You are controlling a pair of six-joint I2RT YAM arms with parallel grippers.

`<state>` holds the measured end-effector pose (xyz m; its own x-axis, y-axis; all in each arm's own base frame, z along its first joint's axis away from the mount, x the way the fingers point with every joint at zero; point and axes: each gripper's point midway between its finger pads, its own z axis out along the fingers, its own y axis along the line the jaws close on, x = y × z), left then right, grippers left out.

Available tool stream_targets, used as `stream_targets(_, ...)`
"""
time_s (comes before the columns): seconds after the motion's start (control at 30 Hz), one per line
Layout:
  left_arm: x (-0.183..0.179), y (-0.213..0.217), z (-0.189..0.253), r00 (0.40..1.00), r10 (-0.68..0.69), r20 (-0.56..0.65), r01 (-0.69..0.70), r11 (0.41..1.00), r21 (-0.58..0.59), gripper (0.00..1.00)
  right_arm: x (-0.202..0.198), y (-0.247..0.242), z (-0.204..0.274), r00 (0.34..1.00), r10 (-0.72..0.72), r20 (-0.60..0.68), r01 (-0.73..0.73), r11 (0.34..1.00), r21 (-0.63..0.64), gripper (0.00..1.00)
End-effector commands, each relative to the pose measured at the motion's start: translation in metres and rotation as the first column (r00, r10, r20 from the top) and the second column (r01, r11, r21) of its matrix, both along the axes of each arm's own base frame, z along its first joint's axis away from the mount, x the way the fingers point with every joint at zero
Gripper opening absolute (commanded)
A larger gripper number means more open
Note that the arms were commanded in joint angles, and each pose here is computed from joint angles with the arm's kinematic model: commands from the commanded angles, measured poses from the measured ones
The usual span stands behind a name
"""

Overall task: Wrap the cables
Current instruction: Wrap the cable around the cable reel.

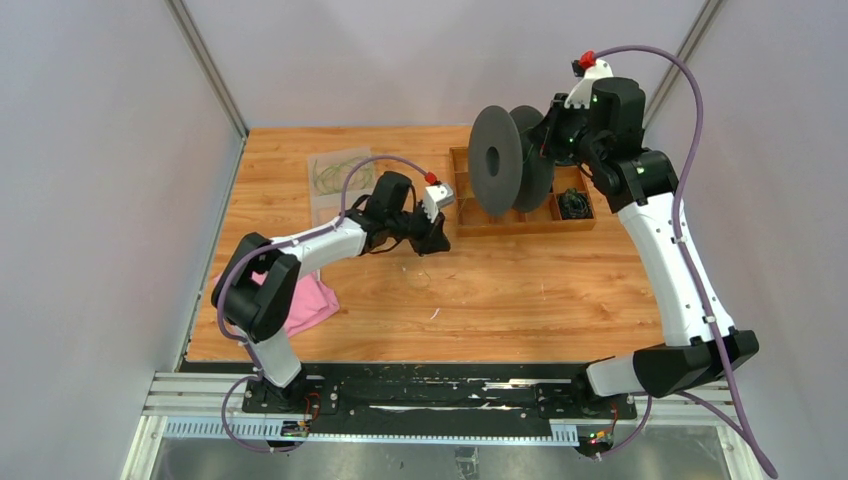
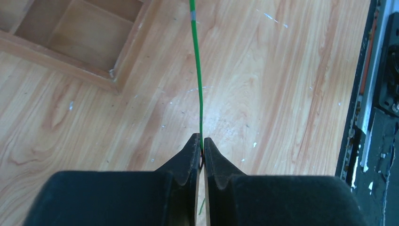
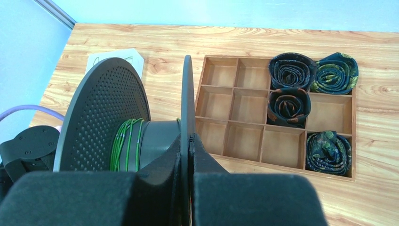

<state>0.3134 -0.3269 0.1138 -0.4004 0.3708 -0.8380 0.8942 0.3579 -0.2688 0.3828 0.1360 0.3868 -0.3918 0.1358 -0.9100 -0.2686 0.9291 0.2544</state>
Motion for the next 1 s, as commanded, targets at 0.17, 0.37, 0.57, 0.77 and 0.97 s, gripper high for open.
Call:
stream_targets(0.17,-0.045,-0.016,0.004,0.982,-0.183,0.035,0.182,0.983,0.036,0.05,0.014,-0.020,0.034,0.990,-0.096,0.102,0.095,0.995,0.007,0.01)
stream_targets(0.37,-0.076,-0.035,0.021,0.954,-0.283,0.099,0.278,0.959,0.061,0.05,0.019,-0.028,0.024,0.986,-0.146,0.082,0.148,0.989,-0.018,0.01)
stream_targets(0.57,-0.097,-0.057,0.051,0.932,-0.335,0.138,0.334,0.942,0.036,0.06,0.023,-0.034,0.008,0.982,-0.172,0.072,0.177,0.982,-0.061,0.01)
stream_targets(0.77,-0.109,-0.077,0.082,0.918,-0.359,0.168,0.363,0.932,0.005,0.08,0.024,-0.035,-0.008,0.980,-0.186,0.073,0.194,0.974,-0.114,0.01)
stream_targets(0.97,-0.113,-0.088,0.100,0.922,-0.351,0.161,0.360,0.933,-0.024,0.08,0.023,-0.031,-0.020,0.980,-0.182,0.077,0.192,0.969,-0.155,0.01)
